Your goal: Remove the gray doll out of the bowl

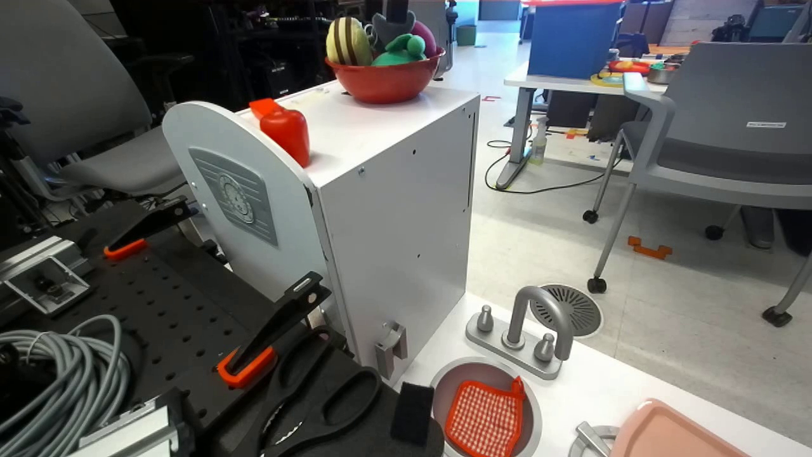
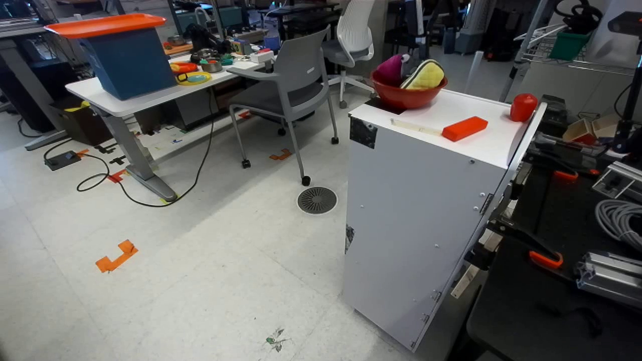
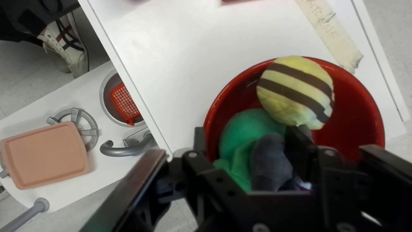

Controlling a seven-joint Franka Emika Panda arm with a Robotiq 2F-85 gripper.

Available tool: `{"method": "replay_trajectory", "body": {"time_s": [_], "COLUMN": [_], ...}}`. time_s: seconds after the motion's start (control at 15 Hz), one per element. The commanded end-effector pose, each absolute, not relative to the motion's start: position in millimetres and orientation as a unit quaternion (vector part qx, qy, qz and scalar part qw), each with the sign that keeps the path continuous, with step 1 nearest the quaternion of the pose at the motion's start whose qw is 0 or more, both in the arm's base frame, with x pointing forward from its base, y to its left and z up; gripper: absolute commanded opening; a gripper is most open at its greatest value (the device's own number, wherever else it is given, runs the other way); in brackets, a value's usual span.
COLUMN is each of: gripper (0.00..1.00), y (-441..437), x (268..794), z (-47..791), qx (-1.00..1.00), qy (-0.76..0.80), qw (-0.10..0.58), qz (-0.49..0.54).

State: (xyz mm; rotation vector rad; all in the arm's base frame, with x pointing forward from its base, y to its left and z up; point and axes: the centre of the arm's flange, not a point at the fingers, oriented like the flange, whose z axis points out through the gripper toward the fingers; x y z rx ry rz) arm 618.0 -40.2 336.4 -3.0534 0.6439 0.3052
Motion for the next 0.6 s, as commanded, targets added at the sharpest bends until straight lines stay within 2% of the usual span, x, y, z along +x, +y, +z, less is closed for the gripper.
{"method": "replay_trajectory", "body": {"time_s": [0.0,0.27,0.33,0.53], "gripper": [0.34,0.05,0.0,0.0], "y": [-41.8,-42.1,-42.1,-42.1], "x": [616.3,616.3,616.3,616.4], "z": [343.3,343.2,343.2,343.7], "qx": [-0.972,-0.972,-0.972,-0.972], "qy": [0.212,0.211,0.211,0.211], "qw": [0.007,0.009,0.009,0.011], "qz": [0.102,0.102,0.101,0.101]}}
